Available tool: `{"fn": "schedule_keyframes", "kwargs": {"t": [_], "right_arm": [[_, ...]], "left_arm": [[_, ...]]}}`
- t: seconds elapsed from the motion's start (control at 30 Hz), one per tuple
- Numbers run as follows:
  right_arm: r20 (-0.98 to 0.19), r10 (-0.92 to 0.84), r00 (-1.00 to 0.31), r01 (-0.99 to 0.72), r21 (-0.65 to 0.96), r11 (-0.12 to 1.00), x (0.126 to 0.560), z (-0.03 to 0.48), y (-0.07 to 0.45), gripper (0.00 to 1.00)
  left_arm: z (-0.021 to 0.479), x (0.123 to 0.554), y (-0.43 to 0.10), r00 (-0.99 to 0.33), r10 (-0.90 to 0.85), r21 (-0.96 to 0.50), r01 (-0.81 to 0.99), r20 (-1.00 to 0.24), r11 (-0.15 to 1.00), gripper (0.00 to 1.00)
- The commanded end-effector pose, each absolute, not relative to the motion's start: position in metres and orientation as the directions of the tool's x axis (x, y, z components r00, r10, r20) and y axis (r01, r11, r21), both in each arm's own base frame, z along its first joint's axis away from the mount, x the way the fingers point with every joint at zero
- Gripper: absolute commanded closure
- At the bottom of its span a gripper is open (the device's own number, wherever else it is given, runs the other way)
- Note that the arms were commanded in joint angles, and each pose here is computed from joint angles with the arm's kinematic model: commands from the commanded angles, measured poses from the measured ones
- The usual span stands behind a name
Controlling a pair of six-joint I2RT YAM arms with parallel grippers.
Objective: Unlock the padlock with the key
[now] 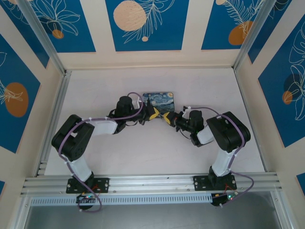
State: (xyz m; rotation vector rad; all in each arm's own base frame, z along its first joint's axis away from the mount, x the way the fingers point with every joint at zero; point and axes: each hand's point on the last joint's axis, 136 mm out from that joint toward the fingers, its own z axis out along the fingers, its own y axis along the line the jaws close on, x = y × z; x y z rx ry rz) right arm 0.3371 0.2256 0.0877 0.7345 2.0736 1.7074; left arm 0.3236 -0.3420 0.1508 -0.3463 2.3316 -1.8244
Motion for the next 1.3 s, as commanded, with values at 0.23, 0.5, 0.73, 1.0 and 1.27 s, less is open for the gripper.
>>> {"fn": "schedule_keyframes", "kwargs": {"t": [0.23,0.5,0.73,1.0,1.27], "right_arm": [[0.004,0.595,-0.804,0.152,0.968,0.199,0.318,0.098,0.217,1.00],[-0.048,0.623,-0.781,0.162,0.948,0.275,0.328,0.113,0.195,1.00],[-0.092,0.644,-0.760,0.157,0.935,0.319,0.366,0.137,0.173,1.00],[-0.087,0.730,-0.678,0.239,0.913,0.331,0.419,0.139,0.136,1.00],[-0.065,0.799,-0.598,0.371,0.861,0.348,0.459,0.114,0.121,1.00]], "left_arm": [[0.169,0.321,-0.347,-0.966,-0.247,-0.977,0.019,-0.072,0.210,1.00],[0.135,0.301,-0.335,-0.970,-0.098,-0.879,0.155,-0.221,0.451,0.66],[0.101,0.291,-0.318,-0.938,0.040,-0.708,0.287,-0.344,0.646,0.15],[0.075,0.297,-0.320,-0.898,0.138,-0.583,0.381,-0.418,0.717,0.12],[0.069,0.306,-0.320,-0.892,0.122,-0.558,0.373,-0.435,0.741,0.10]]}}
